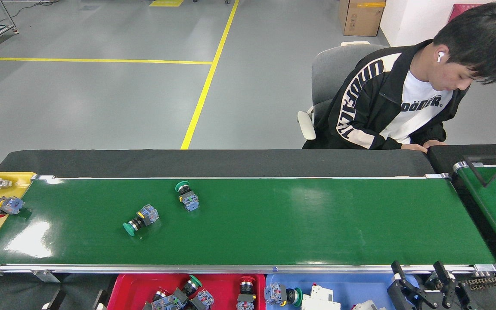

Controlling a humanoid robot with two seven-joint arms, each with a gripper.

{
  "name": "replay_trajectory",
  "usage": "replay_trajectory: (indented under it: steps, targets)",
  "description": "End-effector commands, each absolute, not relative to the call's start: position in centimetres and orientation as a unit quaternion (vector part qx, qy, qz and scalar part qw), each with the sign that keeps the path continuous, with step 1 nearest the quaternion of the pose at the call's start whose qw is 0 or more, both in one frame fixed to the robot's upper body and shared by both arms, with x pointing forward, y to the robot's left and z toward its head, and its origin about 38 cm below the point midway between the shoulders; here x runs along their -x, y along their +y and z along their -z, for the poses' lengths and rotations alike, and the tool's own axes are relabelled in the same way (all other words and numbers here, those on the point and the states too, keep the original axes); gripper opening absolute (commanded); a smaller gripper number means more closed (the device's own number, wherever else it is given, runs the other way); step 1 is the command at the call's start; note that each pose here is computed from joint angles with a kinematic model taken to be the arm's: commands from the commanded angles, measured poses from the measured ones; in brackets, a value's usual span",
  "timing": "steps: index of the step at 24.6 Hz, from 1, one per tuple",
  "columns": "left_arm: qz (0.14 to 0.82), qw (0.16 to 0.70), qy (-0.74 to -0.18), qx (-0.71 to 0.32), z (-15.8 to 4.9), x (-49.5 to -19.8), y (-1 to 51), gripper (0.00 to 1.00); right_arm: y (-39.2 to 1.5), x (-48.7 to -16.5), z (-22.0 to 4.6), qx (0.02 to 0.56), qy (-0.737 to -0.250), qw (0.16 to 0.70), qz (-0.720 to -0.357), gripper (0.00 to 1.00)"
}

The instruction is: Pick switch part from conveyor to tray

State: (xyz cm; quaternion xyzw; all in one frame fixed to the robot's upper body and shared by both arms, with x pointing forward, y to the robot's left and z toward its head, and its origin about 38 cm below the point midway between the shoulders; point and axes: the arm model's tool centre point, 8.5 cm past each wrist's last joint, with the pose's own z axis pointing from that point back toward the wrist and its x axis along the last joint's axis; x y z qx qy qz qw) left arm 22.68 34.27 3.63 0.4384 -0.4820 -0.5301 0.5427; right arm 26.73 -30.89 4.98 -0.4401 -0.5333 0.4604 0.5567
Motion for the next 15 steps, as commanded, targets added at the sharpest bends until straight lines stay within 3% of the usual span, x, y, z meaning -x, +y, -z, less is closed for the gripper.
replay_trajectory:
  steps: [1,4,9,15]
  targets:
    - [0.526,0.534,-0.486,-0.450,-4.5,-23.7,34.3,1.00,-30.9,-26.9,-5.6,0.446,-0.541,0.550,-0.454,0.99]
    - [0.538,0.523,-0.467,-0.468,-4.8,-26.2,35.4,1.00,-30.8,-26.8,-5.6,0.445,-0.541,0.550,-0.454,0.99]
    - [0.544,0.527,-0.450,-0.472,-3.4,-34.4,35.0,1.00,-30.7,-26.8,-5.4,0.443,-0.541,0.556,-0.450,0.99]
    - [0.554,0.532,-0.427,-0.477,-3.5,-38.9,37.0,1.00,-31.6,-26.6,-5.4,0.450,-0.535,0.560,-0.444,0.99]
